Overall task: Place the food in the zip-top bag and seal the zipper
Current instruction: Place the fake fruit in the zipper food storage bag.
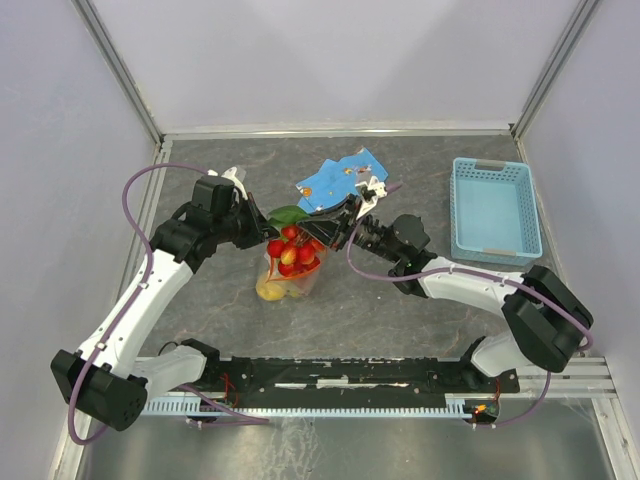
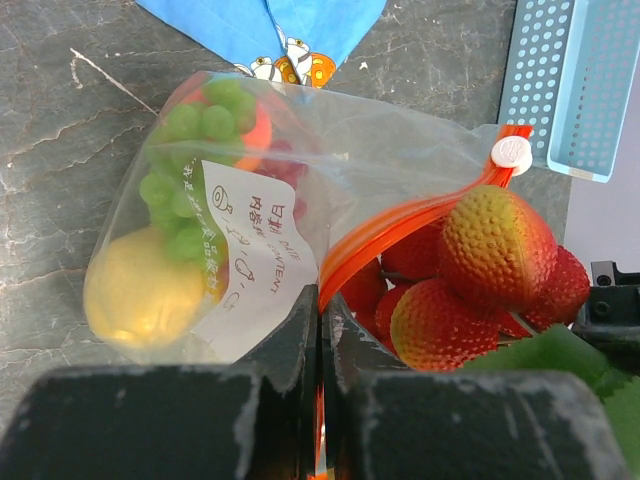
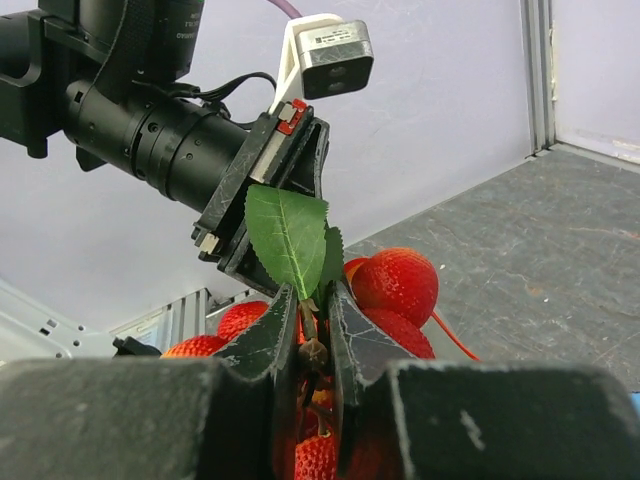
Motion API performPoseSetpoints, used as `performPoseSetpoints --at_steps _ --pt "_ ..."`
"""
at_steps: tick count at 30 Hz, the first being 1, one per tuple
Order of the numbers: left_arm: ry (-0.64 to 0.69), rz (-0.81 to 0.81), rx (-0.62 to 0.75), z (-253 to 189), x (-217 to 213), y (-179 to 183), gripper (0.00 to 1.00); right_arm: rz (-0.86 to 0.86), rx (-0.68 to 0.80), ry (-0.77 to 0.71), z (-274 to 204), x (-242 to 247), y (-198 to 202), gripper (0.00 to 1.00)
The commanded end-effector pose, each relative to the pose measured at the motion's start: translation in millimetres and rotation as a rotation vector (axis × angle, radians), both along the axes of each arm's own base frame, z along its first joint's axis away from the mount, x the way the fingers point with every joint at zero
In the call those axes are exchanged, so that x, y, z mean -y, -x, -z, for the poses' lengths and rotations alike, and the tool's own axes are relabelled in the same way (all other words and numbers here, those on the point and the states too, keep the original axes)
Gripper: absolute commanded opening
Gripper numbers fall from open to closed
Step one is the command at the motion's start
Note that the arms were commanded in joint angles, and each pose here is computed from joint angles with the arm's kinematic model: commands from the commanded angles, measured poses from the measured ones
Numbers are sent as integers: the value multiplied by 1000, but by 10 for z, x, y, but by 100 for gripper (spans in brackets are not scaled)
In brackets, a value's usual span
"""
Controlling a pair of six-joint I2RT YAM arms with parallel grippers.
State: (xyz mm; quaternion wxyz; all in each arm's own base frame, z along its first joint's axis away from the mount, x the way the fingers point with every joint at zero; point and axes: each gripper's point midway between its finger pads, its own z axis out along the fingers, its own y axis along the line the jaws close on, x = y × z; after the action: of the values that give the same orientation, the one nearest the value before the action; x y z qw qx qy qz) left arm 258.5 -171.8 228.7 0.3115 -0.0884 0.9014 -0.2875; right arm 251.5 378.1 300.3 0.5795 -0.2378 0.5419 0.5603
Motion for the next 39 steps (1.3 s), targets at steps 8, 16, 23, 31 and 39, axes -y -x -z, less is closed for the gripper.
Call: performPoseSetpoints --at_steps 8,16,23,31,39 --pt "33 -28 41 -148 6 -75 3 -131 94 -7 -254 7 317 2" --pt "19 -28 30 -113 3 -97 3 -218 54 32 -110 -83 404 2" --pt "-13 -33 50 -133 -64 -76 3 -29 -58 207 232 -23 50 2" --pt "3 -5 52 -101 -22 -54 3 -84 -258 338 369 -159 31 2" --pt "14 27 93 -123 -3 -18 3 -24 -563 532 647 -208 -102 2"
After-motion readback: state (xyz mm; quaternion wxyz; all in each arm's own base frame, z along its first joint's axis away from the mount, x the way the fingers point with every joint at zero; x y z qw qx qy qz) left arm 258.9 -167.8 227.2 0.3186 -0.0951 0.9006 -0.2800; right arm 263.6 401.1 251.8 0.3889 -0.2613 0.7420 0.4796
